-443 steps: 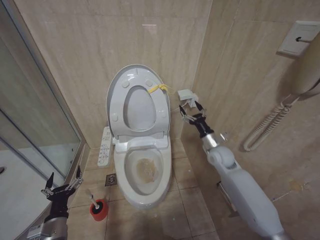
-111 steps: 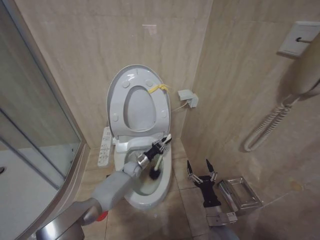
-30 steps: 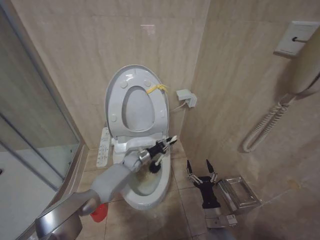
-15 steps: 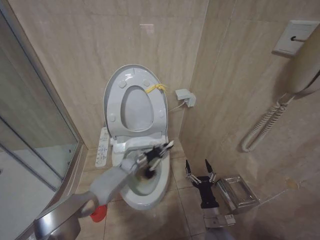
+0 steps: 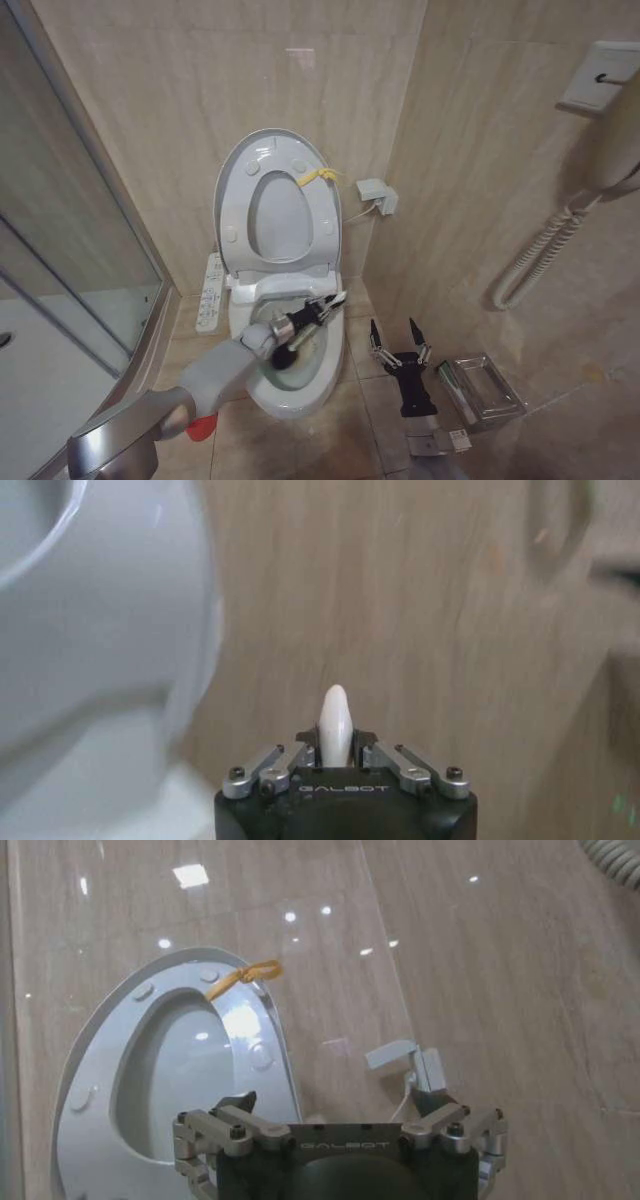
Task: Open the toilet lid, clean the toilet bowl with a toilet brush, close the toilet lid, and flush.
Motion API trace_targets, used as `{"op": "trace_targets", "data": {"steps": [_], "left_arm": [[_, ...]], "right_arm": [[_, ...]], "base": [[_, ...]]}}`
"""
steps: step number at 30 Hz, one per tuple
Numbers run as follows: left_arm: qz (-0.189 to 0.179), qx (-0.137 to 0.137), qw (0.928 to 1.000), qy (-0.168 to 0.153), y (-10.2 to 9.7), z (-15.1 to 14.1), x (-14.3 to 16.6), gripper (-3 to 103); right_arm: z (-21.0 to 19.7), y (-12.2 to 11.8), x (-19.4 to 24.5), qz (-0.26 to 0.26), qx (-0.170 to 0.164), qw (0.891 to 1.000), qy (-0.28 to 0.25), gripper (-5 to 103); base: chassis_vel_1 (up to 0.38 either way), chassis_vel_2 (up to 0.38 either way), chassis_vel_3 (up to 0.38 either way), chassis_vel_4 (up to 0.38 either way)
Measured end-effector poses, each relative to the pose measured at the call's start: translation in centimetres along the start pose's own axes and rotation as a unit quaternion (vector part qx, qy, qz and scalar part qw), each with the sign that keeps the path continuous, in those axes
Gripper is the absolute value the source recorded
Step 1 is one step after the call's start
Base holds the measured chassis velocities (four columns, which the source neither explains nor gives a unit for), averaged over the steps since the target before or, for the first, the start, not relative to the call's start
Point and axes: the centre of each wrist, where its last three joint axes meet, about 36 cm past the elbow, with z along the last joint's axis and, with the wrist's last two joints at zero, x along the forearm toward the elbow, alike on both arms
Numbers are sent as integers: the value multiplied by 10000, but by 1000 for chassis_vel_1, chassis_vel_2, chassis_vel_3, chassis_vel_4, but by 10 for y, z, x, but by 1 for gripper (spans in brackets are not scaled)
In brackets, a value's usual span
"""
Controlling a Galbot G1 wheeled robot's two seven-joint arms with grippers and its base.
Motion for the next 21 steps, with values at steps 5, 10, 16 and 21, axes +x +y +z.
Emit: {"op": "trace_targets", "data": {"steps": [5,10,16,21], "left_arm": [[64,-62,9999,70,-2,3,3,22],[-194,-213,9982,527,14,24,44,22],[-18,-110,9999,101,3,5,20,22],[-183,-261,9980,548,10,35,49,22]], "right_arm": [[-1,-2,0,11,18,10000,-10,100],[-1,-5,-1,-25,40,10000,3,100],[0,-5,0,5,24,10000,8,100],[1,-1,-1,-32,-18,10000,3,100]], "base": [[-16,-39,-16,-8],[0,0,0,0],[0,0,0,0],[0,0,0,0]]}}
